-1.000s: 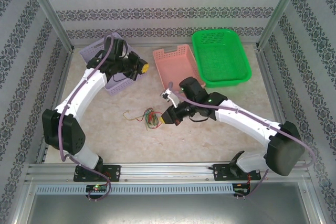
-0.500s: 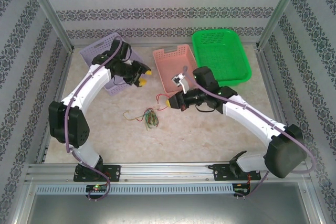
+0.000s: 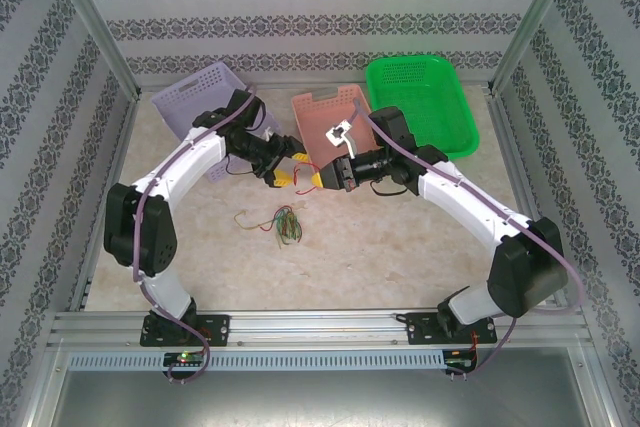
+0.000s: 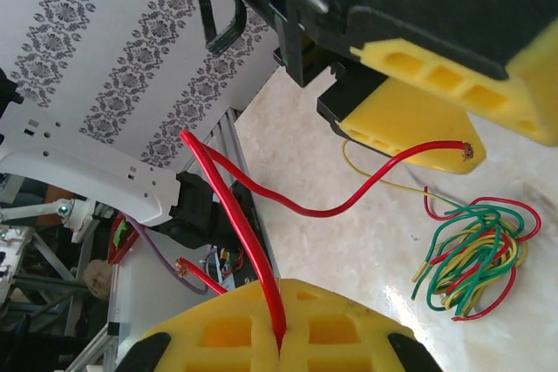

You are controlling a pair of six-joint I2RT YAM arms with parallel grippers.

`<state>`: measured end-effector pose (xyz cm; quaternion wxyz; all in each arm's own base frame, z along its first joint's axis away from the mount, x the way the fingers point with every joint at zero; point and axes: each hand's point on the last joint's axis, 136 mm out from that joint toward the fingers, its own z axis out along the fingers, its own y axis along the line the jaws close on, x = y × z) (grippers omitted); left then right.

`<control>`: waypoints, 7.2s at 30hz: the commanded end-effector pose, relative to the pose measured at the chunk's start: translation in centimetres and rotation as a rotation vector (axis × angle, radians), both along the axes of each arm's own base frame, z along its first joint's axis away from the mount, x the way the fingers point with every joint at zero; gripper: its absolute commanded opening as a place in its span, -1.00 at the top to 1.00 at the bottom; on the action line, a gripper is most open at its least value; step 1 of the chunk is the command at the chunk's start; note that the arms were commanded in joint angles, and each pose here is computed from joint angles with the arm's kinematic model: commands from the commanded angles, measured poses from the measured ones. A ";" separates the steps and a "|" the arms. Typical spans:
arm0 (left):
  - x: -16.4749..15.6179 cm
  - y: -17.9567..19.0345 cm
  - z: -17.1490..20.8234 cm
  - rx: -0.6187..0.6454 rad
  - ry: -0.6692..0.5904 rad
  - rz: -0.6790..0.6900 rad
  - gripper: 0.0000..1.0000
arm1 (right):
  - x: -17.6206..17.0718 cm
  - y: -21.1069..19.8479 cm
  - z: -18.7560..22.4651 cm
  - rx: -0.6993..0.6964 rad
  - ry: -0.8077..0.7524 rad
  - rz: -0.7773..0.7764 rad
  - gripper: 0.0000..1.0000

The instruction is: Untangle the cables

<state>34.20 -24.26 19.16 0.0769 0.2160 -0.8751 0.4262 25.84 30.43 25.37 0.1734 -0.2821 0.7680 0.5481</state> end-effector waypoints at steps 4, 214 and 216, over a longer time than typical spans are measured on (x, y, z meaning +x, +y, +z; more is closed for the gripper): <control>-0.3 -0.9 -0.2 -0.041 -0.005 -0.032 0.13 | 0.5 0.0 1.2 0.039 -0.014 0.013 1.00; -8.8 -2.3 -11.0 0.506 -0.210 -0.355 1.00 | -2.4 -5.3 -14.8 -0.421 0.279 -0.479 0.34; -9.8 -4.7 -8.4 0.318 -0.291 -0.452 1.00 | -1.8 -5.0 -13.5 -0.370 0.271 -0.481 0.33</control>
